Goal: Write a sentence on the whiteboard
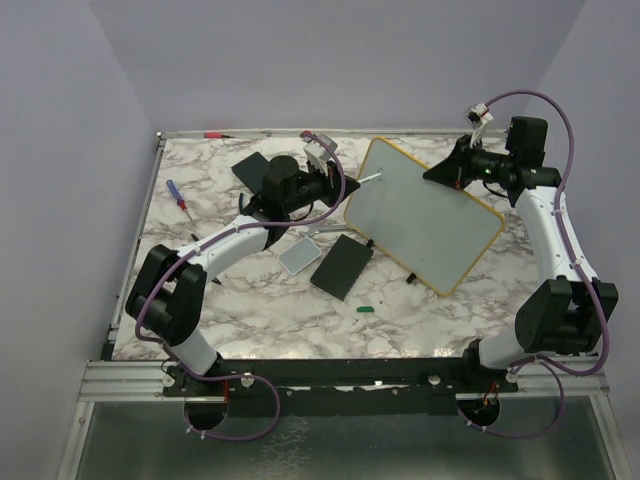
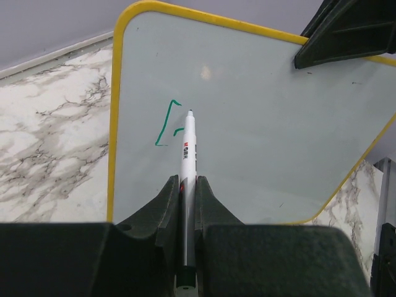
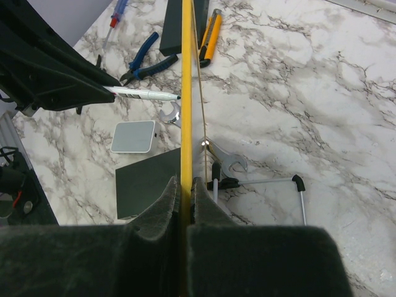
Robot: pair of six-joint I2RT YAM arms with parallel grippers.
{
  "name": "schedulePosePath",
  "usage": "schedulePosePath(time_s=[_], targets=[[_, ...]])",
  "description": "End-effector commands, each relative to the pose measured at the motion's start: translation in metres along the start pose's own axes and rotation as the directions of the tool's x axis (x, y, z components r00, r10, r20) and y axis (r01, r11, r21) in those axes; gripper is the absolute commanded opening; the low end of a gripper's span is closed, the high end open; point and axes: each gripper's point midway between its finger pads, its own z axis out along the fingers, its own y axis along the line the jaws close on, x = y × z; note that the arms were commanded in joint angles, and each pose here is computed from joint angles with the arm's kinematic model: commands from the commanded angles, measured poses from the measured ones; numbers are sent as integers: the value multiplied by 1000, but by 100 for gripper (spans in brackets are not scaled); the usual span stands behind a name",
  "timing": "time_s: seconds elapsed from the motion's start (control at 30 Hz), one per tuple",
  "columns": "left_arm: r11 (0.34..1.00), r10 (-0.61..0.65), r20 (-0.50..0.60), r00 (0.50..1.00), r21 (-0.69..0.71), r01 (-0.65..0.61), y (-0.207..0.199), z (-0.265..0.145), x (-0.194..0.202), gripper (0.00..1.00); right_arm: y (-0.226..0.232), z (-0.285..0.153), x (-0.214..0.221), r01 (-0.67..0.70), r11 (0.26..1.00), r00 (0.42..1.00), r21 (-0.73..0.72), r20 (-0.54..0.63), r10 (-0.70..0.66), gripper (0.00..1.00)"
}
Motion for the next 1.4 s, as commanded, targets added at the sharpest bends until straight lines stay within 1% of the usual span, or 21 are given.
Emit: schedulePosePath(time_s=[0.0,0.97,1.37], targets=[[1000,0,-21,1000,-25,0,9,1,12,0,16,0,17,-61,997,997,-49,-46,59,1],[999,-8,-73,997,-32,6,17,6,33,0,15,1,18,-66,997,997,-49,-49,64,1],[997,8,-117,993,-72,-17,26,1,48,0,14,1,19,-68,997,997,-47,-51,66,1]])
